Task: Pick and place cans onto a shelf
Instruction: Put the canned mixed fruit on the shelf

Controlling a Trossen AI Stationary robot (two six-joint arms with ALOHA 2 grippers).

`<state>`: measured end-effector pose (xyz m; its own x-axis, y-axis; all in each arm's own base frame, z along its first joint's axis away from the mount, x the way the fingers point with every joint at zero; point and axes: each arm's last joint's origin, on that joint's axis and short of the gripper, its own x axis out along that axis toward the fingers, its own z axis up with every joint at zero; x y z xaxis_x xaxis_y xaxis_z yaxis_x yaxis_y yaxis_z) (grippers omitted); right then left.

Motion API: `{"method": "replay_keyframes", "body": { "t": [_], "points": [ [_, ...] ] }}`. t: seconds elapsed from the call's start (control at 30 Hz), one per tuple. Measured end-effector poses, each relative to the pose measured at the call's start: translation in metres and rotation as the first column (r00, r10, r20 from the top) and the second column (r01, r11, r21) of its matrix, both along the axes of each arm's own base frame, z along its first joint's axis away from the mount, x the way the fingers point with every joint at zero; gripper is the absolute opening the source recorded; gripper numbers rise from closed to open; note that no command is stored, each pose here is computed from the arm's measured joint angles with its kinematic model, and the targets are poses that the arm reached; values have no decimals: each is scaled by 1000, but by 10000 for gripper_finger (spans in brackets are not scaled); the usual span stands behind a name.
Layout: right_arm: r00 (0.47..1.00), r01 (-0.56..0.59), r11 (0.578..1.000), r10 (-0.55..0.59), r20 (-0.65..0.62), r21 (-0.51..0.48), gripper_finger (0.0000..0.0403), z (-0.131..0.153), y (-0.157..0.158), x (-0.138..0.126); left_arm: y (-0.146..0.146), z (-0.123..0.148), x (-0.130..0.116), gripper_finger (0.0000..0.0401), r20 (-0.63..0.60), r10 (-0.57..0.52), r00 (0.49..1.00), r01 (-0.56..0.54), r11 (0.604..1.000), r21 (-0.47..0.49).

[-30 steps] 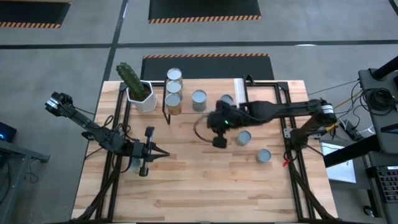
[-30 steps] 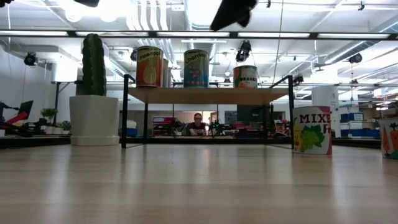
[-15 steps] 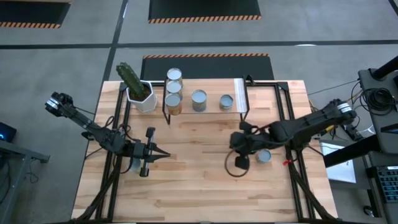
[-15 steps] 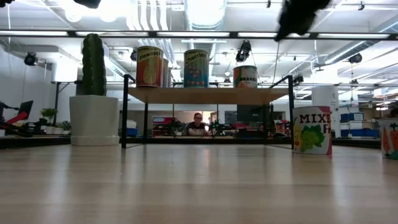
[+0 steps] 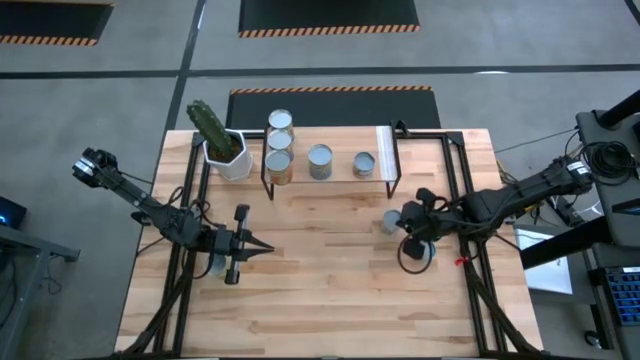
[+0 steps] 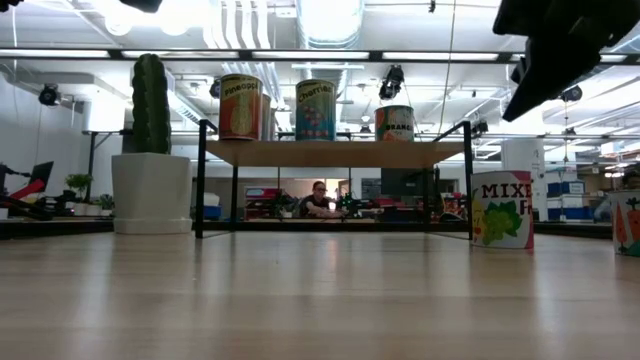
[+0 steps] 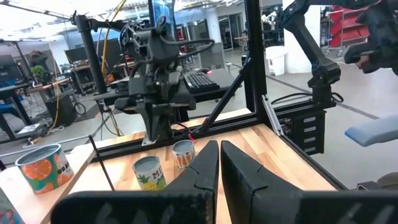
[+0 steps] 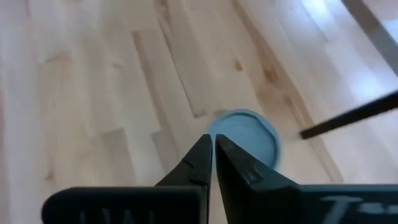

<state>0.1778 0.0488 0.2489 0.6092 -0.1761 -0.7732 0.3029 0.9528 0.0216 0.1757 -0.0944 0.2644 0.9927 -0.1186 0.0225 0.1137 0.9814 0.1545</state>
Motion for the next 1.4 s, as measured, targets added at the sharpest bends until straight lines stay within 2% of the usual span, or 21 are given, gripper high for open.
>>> {"method": "replay_keyframes", "body": {
  "t": [0.13,0.23,0.37,0.63,0.8,0.97,1.4],
  "points": [
    [1000,15,1000,-15,-1,-24,34,-3,-1,-1,0,0,0,0,4,1,1000,-1,1000,7],
    [999,31,999,-32,-8,-41,69,-5,-2,0,0,1,0,0,9,1,1000,-1,1000,3],
    [996,82,994,-83,-17,-71,136,-10,-2,4,0,1,0,0,14,1,1000,-1,1000,0],
    [992,81,990,-90,-86,-112,281,-24,1,13,0,2,0,0,15,2,1000,-2,1000,0],
    [989,54,986,-74,-128,-155,341,-36,0,10,0,2,0,0,18,2,1000,-2,1000,5],
    [989,55,985,-76,-124,-164,364,-48,-4,4,0,3,0,0,25,3,1000,-3,1000,1],
    [991,114,985,-123,-59,-132,360,-75,-14,2,0,6,-1,0,66,5,998,-10,998,65]
  ]
}}
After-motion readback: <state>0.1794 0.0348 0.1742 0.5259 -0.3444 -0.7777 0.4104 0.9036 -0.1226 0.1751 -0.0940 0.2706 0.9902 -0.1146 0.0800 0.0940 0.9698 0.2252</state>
